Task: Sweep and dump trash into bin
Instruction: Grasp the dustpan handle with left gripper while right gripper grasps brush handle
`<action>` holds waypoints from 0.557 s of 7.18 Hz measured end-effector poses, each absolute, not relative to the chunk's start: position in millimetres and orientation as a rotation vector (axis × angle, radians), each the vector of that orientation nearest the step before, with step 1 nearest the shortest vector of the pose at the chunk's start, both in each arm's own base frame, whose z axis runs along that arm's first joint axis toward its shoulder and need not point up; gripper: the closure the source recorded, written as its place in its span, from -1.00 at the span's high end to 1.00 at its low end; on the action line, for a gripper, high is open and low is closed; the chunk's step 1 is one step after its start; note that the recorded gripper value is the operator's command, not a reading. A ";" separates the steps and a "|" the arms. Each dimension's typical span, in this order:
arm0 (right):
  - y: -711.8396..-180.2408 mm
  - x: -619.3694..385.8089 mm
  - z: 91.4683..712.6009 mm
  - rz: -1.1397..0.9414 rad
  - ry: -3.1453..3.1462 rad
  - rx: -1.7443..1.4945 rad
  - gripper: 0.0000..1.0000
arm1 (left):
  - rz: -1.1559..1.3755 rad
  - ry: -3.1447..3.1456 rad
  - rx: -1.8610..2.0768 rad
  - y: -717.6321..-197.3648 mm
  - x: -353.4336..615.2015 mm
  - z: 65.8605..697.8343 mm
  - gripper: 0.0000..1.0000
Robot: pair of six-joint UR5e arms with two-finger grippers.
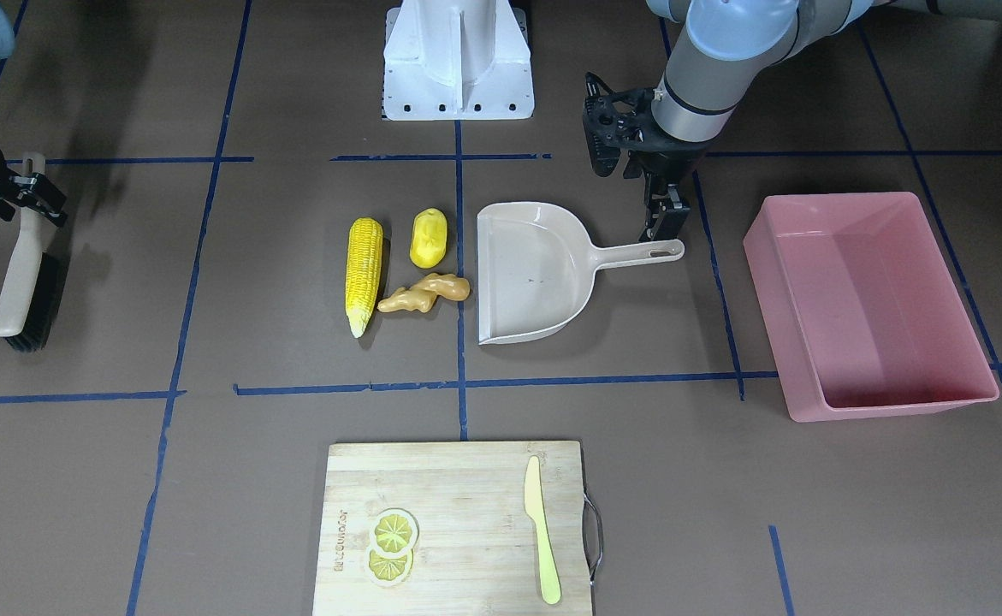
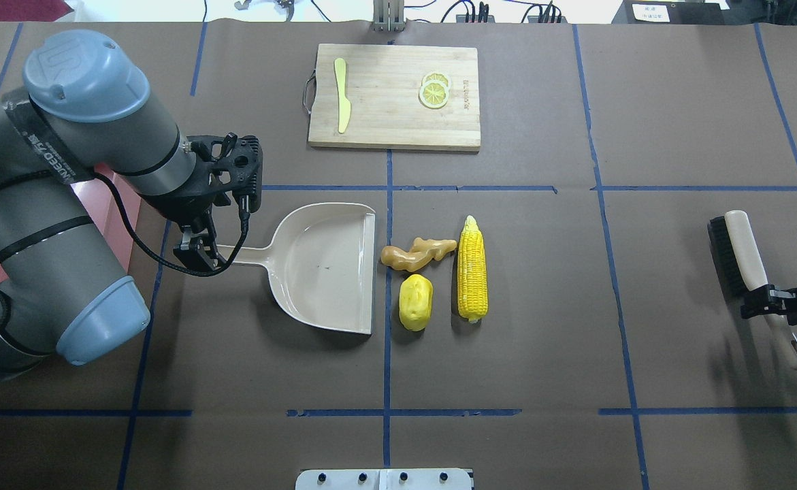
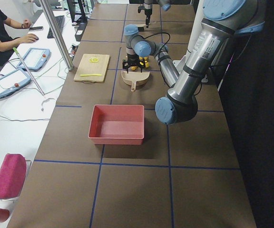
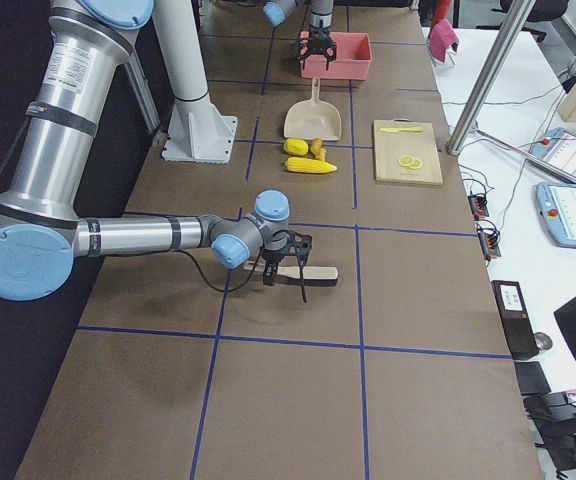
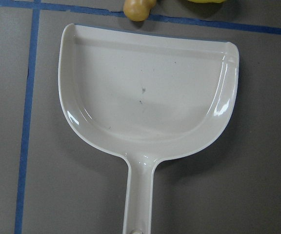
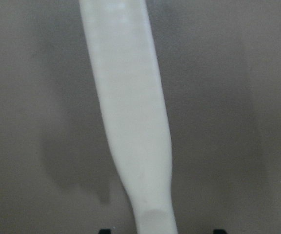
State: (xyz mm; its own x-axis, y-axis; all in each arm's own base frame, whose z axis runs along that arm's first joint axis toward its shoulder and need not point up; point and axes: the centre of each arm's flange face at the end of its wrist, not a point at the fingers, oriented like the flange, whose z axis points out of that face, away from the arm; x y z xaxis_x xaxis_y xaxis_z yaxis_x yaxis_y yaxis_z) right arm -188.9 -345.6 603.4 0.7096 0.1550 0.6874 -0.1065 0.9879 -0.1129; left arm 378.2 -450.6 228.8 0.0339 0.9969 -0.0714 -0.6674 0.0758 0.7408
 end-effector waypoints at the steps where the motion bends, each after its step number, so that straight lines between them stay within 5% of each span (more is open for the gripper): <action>1: -344.8 -190.7 603.4 0.141 -0.767 -0.067 -0.84 | 1.408 0.691 0.614 -450.3 377.3 227.4 0.99; 4: -343.6 -189.7 603.7 0.141 -0.765 -0.067 -1.00 | 1.400 0.693 0.618 -449.4 376.3 225.5 0.99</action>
State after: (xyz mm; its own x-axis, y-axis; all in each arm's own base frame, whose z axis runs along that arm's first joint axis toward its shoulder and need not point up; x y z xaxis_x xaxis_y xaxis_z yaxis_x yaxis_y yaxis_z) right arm -189.7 -343.6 603.7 0.7123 0.1516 0.6853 -0.1031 0.9884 -0.1115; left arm 376.3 -449.4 225.5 0.0414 0.9967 -0.0703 -0.6597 0.0801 0.7473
